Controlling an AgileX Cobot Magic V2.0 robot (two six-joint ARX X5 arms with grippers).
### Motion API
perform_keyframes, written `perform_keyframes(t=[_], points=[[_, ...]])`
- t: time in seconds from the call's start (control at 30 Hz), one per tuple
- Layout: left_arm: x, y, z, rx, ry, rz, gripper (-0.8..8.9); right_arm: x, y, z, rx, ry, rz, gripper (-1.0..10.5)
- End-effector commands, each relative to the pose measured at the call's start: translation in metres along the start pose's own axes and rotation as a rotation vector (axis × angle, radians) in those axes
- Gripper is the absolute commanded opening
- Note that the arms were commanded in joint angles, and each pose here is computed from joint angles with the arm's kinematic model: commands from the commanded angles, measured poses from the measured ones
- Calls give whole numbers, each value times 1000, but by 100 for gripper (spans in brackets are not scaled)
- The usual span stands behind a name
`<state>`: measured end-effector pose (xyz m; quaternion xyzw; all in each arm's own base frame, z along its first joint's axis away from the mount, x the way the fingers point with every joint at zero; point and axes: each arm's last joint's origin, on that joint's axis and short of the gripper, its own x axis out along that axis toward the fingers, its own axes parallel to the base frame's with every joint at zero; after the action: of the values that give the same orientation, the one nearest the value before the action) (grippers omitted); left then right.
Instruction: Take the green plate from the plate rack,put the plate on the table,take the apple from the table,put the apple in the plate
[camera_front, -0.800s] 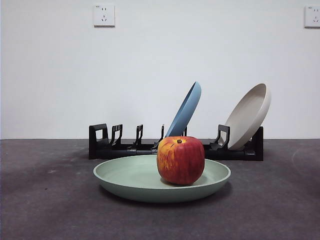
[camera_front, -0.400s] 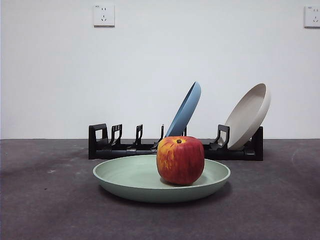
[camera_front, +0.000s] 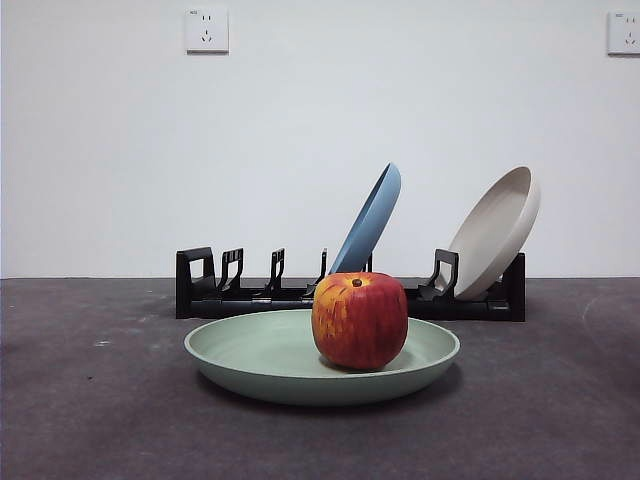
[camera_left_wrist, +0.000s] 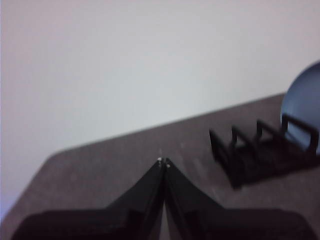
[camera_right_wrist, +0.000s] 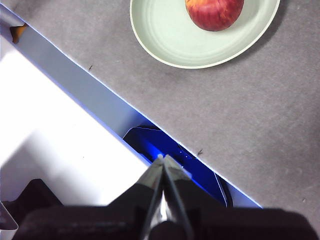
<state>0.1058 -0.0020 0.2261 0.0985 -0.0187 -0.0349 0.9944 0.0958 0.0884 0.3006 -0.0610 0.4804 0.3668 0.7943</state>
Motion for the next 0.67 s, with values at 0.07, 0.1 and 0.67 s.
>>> perform_keyframes(t=[0.07, 0.1, 0.67], points=[[-4, -5, -34, -46, 24, 6, -3, -1, 0, 0, 3, -4, 2, 1], [-4, -7, -41, -52, 33, 8, -3, -1, 0, 0, 3, -4, 2, 1], [-12, -14, -78, -144, 213, -14, -3, -1, 0, 0, 3, -4, 2, 1]])
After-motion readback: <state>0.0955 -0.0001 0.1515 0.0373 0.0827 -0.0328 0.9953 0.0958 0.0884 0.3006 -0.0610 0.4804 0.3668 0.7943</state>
